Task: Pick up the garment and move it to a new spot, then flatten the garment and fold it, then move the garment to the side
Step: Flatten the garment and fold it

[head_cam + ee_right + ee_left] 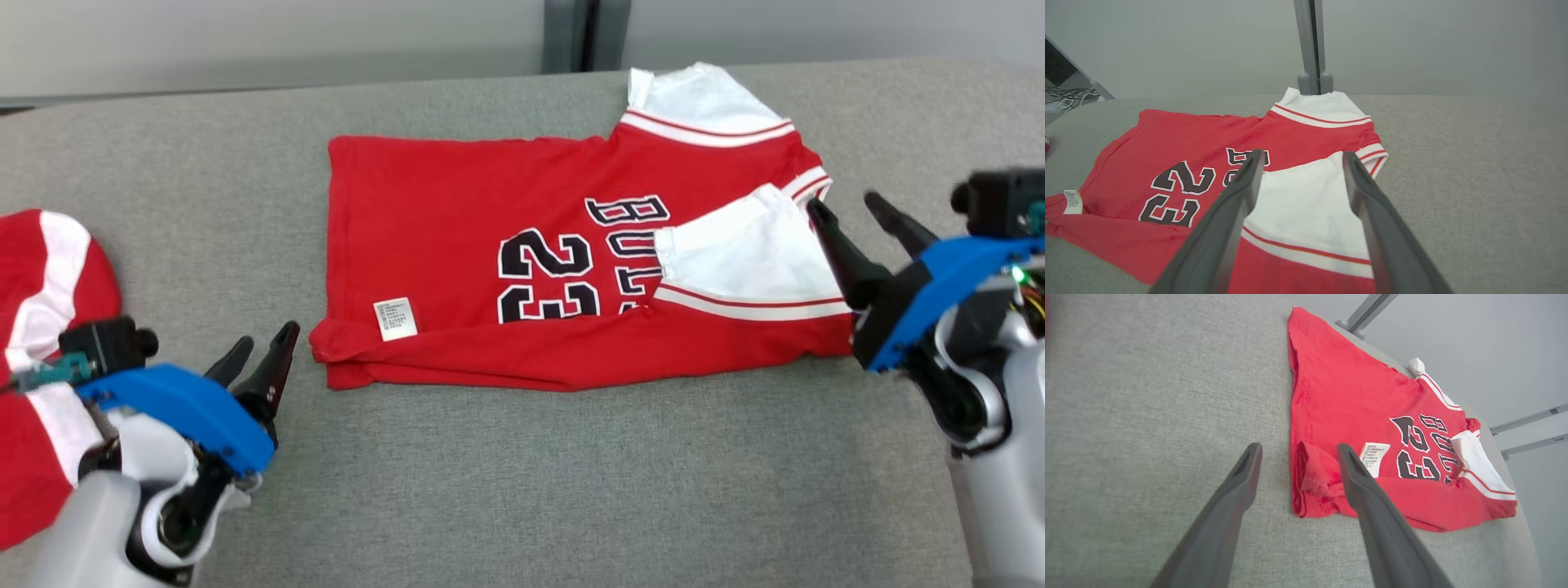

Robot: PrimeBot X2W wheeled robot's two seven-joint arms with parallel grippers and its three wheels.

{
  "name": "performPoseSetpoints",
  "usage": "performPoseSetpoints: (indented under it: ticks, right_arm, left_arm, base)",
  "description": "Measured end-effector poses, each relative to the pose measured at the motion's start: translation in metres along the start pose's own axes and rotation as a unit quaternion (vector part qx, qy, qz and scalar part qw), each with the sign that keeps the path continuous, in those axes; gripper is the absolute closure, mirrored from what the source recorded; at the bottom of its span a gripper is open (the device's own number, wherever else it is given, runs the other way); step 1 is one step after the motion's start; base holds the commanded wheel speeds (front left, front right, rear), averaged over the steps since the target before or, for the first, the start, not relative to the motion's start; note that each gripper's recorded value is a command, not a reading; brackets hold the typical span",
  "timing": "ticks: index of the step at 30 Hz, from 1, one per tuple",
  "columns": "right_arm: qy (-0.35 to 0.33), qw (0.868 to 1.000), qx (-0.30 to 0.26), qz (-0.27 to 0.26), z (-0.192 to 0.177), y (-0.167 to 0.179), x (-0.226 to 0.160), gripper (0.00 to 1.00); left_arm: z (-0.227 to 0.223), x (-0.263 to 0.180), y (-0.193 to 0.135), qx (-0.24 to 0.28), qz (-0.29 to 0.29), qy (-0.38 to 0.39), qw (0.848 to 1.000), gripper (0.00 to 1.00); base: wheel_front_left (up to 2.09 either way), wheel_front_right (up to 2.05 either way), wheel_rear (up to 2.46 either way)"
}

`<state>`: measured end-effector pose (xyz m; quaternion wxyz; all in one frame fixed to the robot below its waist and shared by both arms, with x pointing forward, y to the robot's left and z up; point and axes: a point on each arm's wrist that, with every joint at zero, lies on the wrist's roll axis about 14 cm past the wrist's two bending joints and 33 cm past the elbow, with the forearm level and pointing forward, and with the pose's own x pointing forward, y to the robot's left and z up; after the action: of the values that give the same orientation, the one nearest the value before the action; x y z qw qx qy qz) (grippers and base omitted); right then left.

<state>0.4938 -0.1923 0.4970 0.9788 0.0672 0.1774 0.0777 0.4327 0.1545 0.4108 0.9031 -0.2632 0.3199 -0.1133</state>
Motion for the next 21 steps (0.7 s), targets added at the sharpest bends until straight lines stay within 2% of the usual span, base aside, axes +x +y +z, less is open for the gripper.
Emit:
performPoseSetpoints:
  ticks: [5,8,21]
  right_arm:
    - [-0.004,1.000,0.014,-0.024,-0.007,-0.014,-0.023,0.00]
    - [-0.007,0.999,0.024,-0.040,-0.013,-0.021,-0.036,0.00]
    - [0.003,0.990,0.075,-0.121,-0.058,-0.048,-0.062,0.00]
  left_arm:
    - [-0.012,-0.022,0.013,0.024,0.037,-0.051,0.998,0.00]
    - [-0.021,-0.029,0.014,0.018,0.046,-0.072,0.996,0.00]
    - [-0.044,-0.013,-0.002,0.107,0.063,-0.066,0.990,0.00]
  base:
    - [0.00,0.00,0.00]
    - [0.00,0.00,0.00]
    - [0.00,0.00,0.00]
